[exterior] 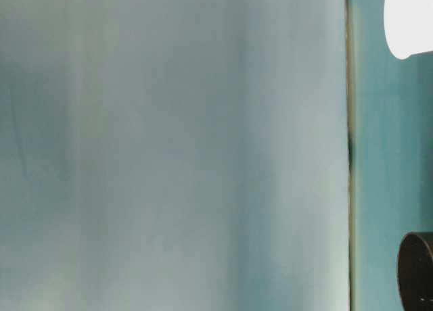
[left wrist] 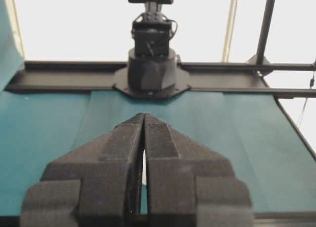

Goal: Put the paper cup into the moved red handle cup holder.

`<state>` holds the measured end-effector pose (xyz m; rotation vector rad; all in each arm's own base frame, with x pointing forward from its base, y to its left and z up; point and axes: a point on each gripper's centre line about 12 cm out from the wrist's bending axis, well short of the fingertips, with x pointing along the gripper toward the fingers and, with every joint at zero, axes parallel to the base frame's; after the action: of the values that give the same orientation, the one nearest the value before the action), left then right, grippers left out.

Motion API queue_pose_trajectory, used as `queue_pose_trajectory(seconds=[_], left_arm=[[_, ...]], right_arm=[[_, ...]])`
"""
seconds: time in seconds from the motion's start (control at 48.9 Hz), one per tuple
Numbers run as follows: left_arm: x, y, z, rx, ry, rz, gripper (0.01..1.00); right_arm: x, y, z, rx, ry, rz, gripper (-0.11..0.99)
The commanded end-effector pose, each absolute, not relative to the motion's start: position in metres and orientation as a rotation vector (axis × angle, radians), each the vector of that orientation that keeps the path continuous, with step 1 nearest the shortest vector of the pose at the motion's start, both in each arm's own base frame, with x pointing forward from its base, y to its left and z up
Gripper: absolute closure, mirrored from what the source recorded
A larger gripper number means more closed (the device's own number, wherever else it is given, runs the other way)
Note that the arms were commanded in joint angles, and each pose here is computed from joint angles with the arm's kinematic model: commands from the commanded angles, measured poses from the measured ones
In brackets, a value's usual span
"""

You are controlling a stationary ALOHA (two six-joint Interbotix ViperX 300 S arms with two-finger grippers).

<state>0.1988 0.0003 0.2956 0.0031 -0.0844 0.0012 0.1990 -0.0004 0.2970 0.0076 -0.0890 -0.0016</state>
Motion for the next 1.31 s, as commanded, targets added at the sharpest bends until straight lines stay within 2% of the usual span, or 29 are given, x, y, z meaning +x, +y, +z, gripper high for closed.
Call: queue_pose_trajectory(seconds=[0.0, 0.082, 0.184, 0.307, 0.511, 0.736, 0.88, 1.084, 1.145, 1.289], left_arm=[[0.204, -0.0007, 0.299, -0.008, -0.041, -0.005, 0.982], [0.209, -0.0006, 0.297, -0.015, 0.035, -0.003, 0.982], [0.214, -0.0004, 0.297, -0.014, 0.133, -0.001, 0.982], [0.222, -0.0002, 0.294, -0.021, 0.245, 0.002, 0.982], [0.239, 0.0001, 0.279, -0.017, 0.451, 0.006, 0.982], [0.253, 0.0023, 0.251, -0.032, 0.727, 0.024, 0.982], [0.259, 0.0034, 0.235, -0.034, 0.863, 0.032, 0.982], [0.272, 0.0081, 0.219, -0.034, 0.975, 0.048, 0.982], [0.274, 0.0099, 0.217, -0.035, 0.981, 0.053, 0.982], [0.276, 0.0099, 0.215, -0.02, 0.988, 0.045, 0.982]], right_arm=[[0.201, 0.001, 0.298, 0.023, -0.087, 0.005, 0.88], [0.203, 0.0, 0.292, 0.073, -0.034, -0.003, 0.86], [0.205, 0.0003, 0.288, 0.116, 0.043, -0.004, 0.94], [0.205, 0.0009, 0.284, 0.148, 0.12, -0.006, 0.97], [0.204, 0.0002, 0.279, 0.156, 0.202, -0.014, 0.97], [0.202, -0.002, 0.271, 0.166, 0.278, -0.03, 0.97], [0.201, -0.0042, 0.266, 0.198, 0.316, -0.048, 0.97], [0.2, -0.0055, 0.265, 0.205, 0.323, -0.056, 0.97], [0.2, -0.0055, 0.265, 0.205, 0.323, -0.056, 0.97], [0.2, -0.0055, 0.266, 0.207, 0.321, -0.056, 0.97]])
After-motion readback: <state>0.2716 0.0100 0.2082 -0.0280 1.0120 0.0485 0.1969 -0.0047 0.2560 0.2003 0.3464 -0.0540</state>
